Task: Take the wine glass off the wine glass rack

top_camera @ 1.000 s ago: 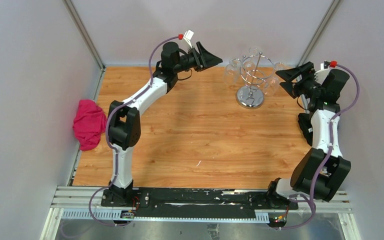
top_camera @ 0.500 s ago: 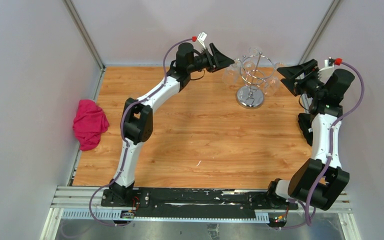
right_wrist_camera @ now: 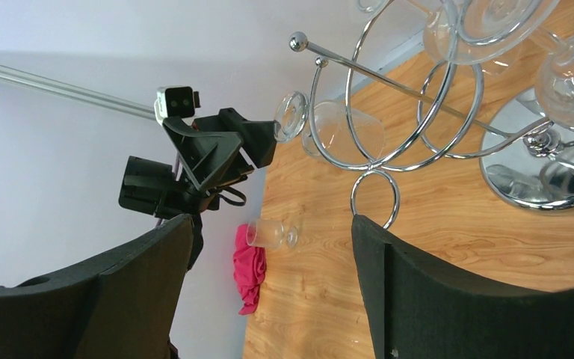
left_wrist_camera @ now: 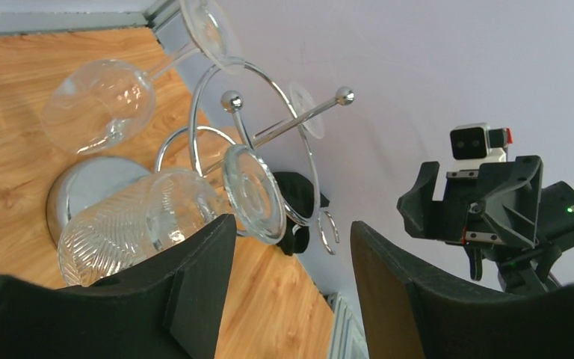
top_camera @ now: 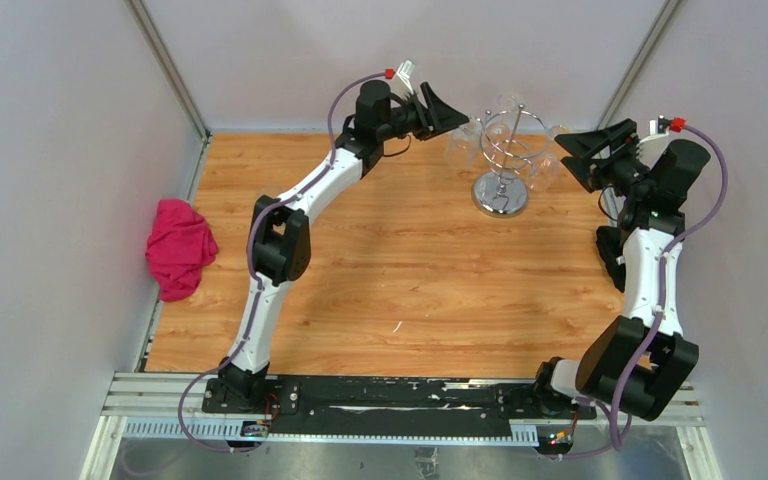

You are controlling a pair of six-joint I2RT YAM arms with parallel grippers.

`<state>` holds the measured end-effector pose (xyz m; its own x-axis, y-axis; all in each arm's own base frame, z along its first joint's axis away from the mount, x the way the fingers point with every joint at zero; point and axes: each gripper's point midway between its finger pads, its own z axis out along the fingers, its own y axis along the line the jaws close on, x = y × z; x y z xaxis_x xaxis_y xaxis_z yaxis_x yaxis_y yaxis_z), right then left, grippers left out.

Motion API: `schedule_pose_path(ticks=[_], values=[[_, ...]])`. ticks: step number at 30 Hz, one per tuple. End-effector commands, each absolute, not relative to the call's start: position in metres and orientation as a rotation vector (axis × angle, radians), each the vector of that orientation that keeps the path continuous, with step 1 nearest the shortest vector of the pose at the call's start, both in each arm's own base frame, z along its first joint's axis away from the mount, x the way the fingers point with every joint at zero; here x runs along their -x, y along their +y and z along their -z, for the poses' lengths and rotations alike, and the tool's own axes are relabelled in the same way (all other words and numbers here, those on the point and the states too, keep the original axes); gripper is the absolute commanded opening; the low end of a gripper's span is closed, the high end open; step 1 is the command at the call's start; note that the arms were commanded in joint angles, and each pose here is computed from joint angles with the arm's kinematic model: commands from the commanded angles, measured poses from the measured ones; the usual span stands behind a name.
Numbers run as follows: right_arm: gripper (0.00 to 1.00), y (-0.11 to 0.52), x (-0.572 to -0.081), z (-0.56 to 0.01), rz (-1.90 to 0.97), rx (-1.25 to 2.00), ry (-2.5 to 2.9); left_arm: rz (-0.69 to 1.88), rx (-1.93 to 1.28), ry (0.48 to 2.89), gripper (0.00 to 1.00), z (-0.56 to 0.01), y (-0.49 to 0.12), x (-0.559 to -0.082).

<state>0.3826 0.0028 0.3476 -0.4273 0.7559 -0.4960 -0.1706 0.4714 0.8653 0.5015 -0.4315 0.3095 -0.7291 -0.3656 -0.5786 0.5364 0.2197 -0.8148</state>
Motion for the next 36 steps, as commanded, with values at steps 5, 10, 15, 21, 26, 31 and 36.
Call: schedule_pose_path(ticks=[5,10,15,21,26,31,36], values=[[0.83,-0.004,-0.382,-0.344,-1.167,-0.517,1.685,1.592,-0.146,1.827,0.62,-0.290,-0.438,-0.504],[0.83,-0.005,-0.383,-0.343,-1.175,-0.523,1.683,1.599,-0.144,1.827,0.59,-0.289,-0.440,-0.505],[0.82,-0.005,-0.383,-0.345,-1.178,-0.516,1.673,1.605,-0.140,1.818,0.58,-0.292,-0.443,-0.506],[0.82,-0.005,-0.384,-0.345,-1.183,-0.521,1.667,1.625,-0.139,1.821,0.54,-0.289,-0.450,-0.506],[0.81,-0.005,-0.384,-0.346,-1.189,-0.520,1.664,1.635,-0.136,1.832,0.46,-0.283,-0.455,-0.505],[0.81,-0.004,-0.384,-0.345,-1.199,-0.518,1.654,1.629,-0.133,1.829,0.42,-0.285,-0.455,-0.504],[0.81,-0.003,-0.383,-0.347,-1.212,-0.512,1.646,1.623,-0.132,1.809,0.44,-0.295,-0.453,-0.504]])
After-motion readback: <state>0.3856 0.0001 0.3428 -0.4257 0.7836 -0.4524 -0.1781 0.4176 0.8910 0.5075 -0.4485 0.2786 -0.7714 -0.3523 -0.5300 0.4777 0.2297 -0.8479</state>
